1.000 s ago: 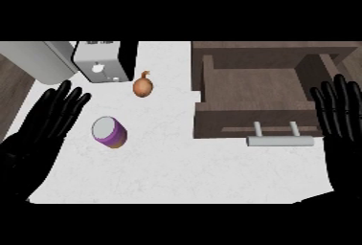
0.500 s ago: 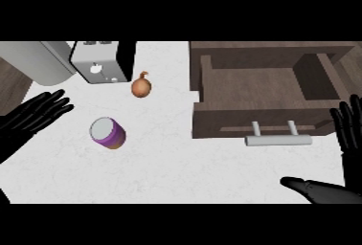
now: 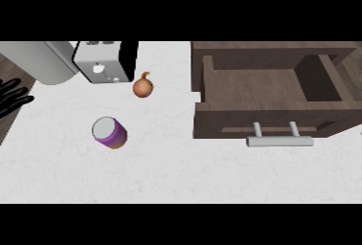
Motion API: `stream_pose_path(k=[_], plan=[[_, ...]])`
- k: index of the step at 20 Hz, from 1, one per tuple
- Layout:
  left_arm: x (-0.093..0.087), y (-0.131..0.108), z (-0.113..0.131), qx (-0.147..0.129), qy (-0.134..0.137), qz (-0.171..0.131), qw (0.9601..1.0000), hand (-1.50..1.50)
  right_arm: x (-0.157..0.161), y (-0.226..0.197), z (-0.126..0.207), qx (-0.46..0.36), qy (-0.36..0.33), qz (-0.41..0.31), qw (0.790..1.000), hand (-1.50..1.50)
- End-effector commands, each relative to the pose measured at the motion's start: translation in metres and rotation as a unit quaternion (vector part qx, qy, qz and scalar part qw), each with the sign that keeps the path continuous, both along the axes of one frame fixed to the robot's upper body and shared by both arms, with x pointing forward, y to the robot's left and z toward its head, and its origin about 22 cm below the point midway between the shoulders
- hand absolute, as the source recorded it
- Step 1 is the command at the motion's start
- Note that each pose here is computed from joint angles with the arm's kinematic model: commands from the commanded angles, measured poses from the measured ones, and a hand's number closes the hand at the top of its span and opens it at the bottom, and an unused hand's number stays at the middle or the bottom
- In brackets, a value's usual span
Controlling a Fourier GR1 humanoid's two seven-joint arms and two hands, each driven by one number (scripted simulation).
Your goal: Pick up the can, place it into the drawer and close the drawer
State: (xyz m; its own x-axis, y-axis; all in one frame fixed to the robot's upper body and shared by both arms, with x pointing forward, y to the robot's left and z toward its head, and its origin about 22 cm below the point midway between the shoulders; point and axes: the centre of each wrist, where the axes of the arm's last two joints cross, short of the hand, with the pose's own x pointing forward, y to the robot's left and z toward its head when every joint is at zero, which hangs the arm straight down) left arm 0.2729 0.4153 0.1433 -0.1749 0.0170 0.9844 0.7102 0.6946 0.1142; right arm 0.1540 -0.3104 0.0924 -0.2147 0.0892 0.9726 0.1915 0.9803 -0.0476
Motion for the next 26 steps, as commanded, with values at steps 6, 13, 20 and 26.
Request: stream_pose_path(k=[6, 13, 20, 26], plan=[[0.014, 0.012, 0.005, -0.027, 0.067, 0.019, 0.9972, -1.5, -0.01, -0.027, 0.003, 0.009, -0.008, 0.006, 1.0, -1.5], [0.009, 0.004, -0.014, -0.061, 0.136, -0.003, 0.9889, -1.5, -0.046, -0.016, 0.003, 0.003, 0.004, 0.002, 1.0, -1.5], [0.036, -0.02, -0.021, -0.062, 0.162, 0.002, 0.9849, -1.5, -0.044, -0.045, 0.0, 0.015, -0.001, -0.001, 1.0, -1.5], [0.046, -0.032, -0.046, -0.052, 0.162, 0.007, 0.9854, -1.5, -0.046, -0.061, -0.009, 0.004, 0.001, 0.0, 1.0, -1.5]])
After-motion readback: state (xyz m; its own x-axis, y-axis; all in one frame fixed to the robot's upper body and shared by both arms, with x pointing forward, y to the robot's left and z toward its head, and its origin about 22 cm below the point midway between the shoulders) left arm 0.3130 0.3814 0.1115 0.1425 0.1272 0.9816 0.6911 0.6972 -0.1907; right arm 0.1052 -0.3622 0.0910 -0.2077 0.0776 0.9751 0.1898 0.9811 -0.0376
